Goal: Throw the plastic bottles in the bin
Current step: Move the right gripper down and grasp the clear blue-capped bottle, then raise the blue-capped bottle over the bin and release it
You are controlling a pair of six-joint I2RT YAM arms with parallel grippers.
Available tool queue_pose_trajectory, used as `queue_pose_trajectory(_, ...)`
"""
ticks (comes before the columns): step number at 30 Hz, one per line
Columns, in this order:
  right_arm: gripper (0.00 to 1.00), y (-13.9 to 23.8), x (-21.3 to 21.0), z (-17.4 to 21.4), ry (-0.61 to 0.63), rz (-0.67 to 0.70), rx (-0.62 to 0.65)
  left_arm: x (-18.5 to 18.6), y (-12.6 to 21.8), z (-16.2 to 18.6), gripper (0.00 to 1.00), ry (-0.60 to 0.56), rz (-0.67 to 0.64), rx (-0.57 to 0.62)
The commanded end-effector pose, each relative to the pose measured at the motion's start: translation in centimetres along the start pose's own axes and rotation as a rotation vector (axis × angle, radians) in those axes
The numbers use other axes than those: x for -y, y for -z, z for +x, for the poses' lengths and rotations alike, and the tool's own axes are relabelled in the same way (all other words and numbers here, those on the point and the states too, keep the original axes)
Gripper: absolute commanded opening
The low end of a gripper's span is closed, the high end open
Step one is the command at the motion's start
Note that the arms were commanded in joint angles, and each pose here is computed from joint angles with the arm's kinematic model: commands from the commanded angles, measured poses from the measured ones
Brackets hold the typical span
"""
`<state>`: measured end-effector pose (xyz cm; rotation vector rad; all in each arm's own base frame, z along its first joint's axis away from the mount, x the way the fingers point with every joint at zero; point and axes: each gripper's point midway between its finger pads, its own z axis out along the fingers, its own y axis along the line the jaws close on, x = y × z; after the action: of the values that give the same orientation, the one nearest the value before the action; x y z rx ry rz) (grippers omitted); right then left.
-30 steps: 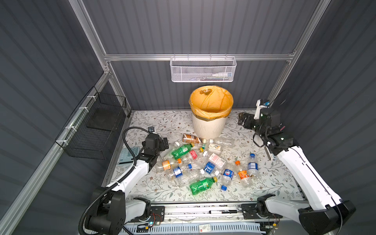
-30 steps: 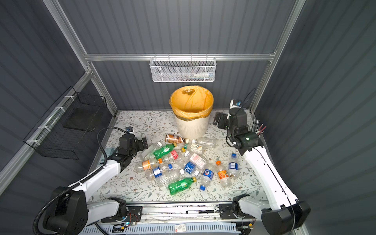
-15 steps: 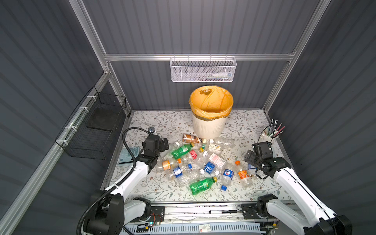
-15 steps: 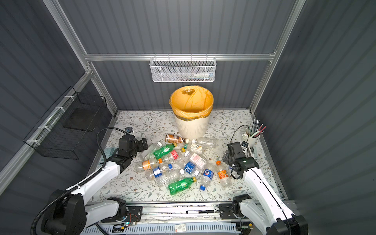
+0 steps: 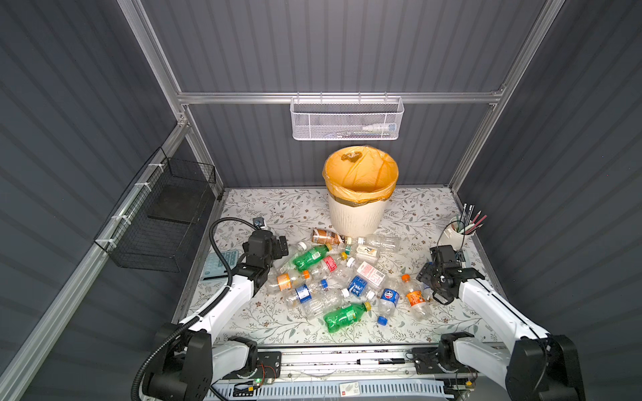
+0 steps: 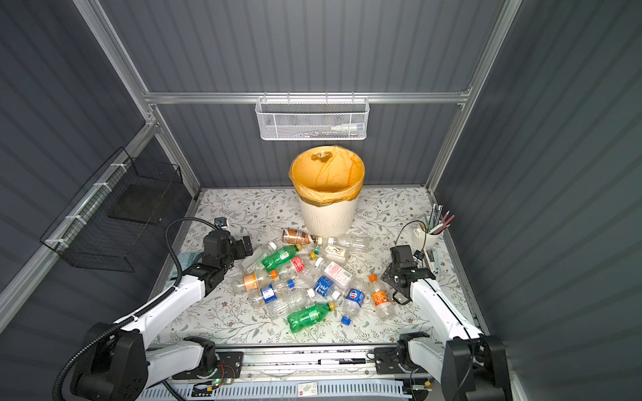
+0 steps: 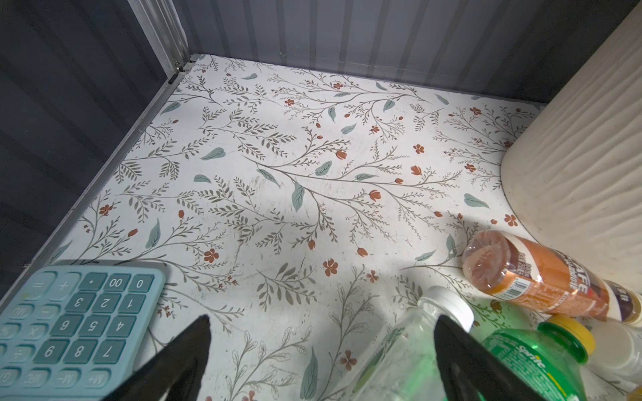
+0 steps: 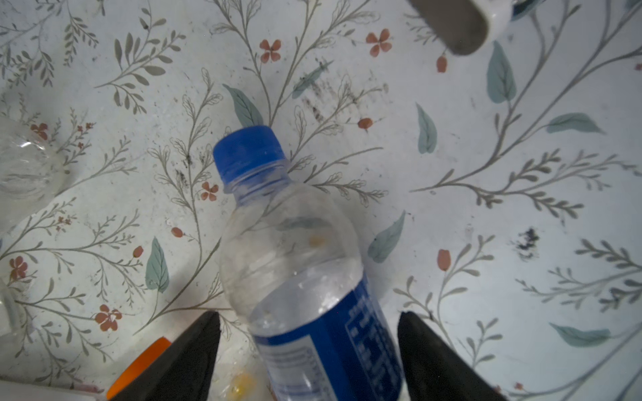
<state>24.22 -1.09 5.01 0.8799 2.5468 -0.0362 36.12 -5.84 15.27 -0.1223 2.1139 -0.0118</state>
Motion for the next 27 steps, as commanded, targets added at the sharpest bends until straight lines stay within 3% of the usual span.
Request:
queue_pose_trajectory(1, 0.81, -1.0, -0.7, 0.5, 0.014, -0.021, -0.04, 0.0, -0.2, 1.4, 1.0, -0.013, -0.002, -0.04)
queue_pose_trajectory(5, 0.76, -1.7, -0.7, 0.4, 0.004, -0.022, -0.051, 0.0, -0.1, 1.3, 1.0, -0.015, -0.006, -0.041)
queue_pose_trajectory(13, 0.55, -1.8, -1.6, -0.6, 0.023, -0.061, -0.036, 0.0, -0.4, 1.7, 1.0, -0.006, -0.006, -0.056)
queue_pose_trajectory(18, 0.47, 1.2, -3.0, -4.0, 0.06, -0.13, 0.103, -0.2, -0.5, 2.0, 1.0, 0.009, -0.016, -0.063)
queue_pose_trajectory(21, 0.46, 7.0, -4.3, -8.9, 0.068, -0.226, 0.313, -0.1, -0.5, 2.1, 1.0, 0.02, -0.015, -0.064)
queue_pose_trajectory(27, 0.47, 22.6, -6.9, -19.4, 0.029, -0.419, 0.749, 0.1, -0.5, 2.1, 1.0, 0.037, 0.0, -0.06)
